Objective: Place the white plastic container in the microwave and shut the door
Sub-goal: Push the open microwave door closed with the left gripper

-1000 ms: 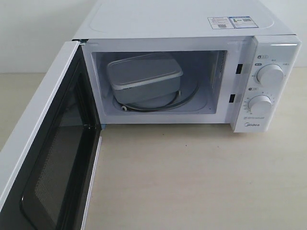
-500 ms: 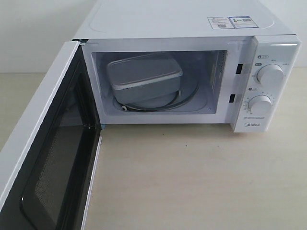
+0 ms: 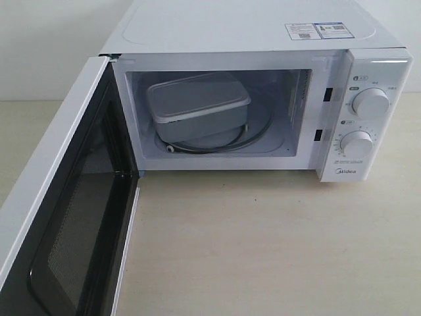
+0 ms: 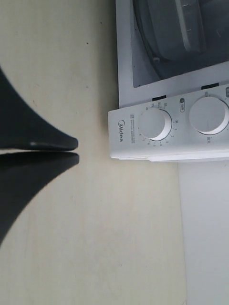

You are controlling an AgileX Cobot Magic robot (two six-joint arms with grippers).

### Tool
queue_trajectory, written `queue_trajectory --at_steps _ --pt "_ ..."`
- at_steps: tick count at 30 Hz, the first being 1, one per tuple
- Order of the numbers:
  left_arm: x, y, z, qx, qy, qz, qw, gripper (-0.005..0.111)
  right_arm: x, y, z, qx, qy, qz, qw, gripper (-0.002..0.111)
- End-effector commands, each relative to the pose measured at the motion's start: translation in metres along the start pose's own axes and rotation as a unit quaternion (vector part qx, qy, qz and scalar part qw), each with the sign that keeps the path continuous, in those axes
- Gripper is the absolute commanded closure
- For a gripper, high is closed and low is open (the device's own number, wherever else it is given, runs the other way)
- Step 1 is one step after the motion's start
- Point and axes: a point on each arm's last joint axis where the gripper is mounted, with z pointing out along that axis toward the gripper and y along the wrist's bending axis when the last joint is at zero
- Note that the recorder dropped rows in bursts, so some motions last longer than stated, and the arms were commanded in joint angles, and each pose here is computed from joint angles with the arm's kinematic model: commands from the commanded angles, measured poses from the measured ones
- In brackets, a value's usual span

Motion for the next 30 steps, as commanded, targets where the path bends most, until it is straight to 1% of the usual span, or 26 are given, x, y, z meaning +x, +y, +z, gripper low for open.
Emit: queue_trajectory --at_steps 1,3,5,8,10,12,14,18,21,26,28,30 --pt "0.017 -0.003 0.026 0.03 0.131 0.008 0.991 0.102 -0.001 -0.001 0.0 0.004 -0.008 -0.004 1.0 0.108" --pt "0.021 -0.012 0.036 0.089 0.158 0.015 0.983 0.102 -0.001 -0.001 0.0 0.004 -0.008 -0.004 1.0 0.108" --pt "0.022 -0.024 0.046 0.17 0.168 0.028 0.971 0.102 -0.001 -0.001 0.0 0.004 -0.008 -0.004 1.0 0.108" --pt "0.021 -0.04 0.057 0.278 0.158 0.029 0.947 0.102 -0.001 -0.001 0.0 0.004 -0.008 -0.004 1.0 0.108" --pt "0.021 -0.047 0.063 0.328 0.144 0.041 0.933 0.102 -0.001 -0.001 0.0 0.004 -0.008 -0.004 1.0 0.108" --pt "0.021 -0.051 0.068 0.343 0.137 0.041 0.928 0.102 -0.001 -0.001 0.0 0.004 -0.008 -0.004 1.0 0.108" --pt "0.021 -0.05 0.071 0.339 0.137 0.034 0.93 0.102 -0.001 -0.001 0.0 0.004 -0.008 -0.004 1.0 0.108" --pt "0.019 -0.05 0.075 0.336 0.119 0.041 0.933 0.102 -0.001 -0.001 0.0 0.004 -0.008 -0.004 1.0 0.108" --pt "0.017 -0.052 0.074 0.349 0.104 0.048 0.93 0.102 -0.001 -0.001 0.0 0.004 -0.008 -0.004 1.0 0.108" --pt "0.017 -0.052 0.074 0.35 0.104 0.052 0.929 0.102 -0.001 -0.001 0.0 0.004 -0.007 -0.003 1.0 0.108" --pt "0.016 -0.051 0.074 0.346 0.1 0.047 0.932 0.102 -0.001 -0.001 0.0 0.004 -0.007 -0.003 1.0 0.108" --pt "0.012 -0.051 0.075 0.343 0.088 0.024 0.935 0.102 -0.001 -0.001 0.0 0.004 -0.007 -0.003 1.0 0.108"
